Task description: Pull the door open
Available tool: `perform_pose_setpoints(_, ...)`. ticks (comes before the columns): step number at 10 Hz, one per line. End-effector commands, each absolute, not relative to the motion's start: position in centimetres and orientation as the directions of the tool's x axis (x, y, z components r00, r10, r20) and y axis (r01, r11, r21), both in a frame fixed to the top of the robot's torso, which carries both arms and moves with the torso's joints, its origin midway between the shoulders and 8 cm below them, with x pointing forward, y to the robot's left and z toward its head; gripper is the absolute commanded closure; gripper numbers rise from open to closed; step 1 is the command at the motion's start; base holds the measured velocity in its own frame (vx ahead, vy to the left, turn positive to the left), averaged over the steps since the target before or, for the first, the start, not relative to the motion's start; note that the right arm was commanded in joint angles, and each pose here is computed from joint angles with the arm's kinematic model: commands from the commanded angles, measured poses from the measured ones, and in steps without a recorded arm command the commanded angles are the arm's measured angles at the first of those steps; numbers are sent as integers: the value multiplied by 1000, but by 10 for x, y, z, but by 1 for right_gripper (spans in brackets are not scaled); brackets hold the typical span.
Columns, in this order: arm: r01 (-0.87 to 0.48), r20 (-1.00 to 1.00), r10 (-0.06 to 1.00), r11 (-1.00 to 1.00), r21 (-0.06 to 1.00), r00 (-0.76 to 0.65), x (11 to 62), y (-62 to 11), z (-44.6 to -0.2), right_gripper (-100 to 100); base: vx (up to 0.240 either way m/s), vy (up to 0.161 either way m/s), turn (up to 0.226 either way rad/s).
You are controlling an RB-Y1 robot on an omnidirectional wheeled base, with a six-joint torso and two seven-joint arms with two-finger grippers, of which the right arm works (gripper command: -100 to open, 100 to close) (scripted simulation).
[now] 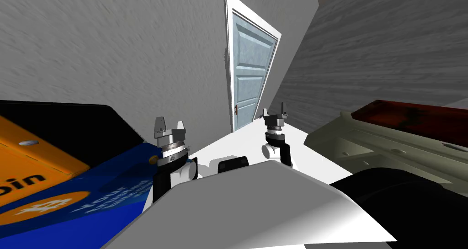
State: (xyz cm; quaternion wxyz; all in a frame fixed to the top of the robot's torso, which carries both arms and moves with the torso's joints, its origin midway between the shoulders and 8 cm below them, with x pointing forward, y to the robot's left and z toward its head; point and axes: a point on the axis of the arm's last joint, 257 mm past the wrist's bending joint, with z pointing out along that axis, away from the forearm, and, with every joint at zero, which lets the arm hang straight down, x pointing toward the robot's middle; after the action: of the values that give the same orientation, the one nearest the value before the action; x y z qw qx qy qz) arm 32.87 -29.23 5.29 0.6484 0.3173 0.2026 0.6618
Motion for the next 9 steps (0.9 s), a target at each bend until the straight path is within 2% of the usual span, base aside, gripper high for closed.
perform_pose_setpoints(1,-720,189,982,-121,684,16,335,-294,43,-100,38,-36,230)
perform_pose_setpoints(9,-658,359,929,-324,680,-87,360,-303,-10,-100,62,-63,198)
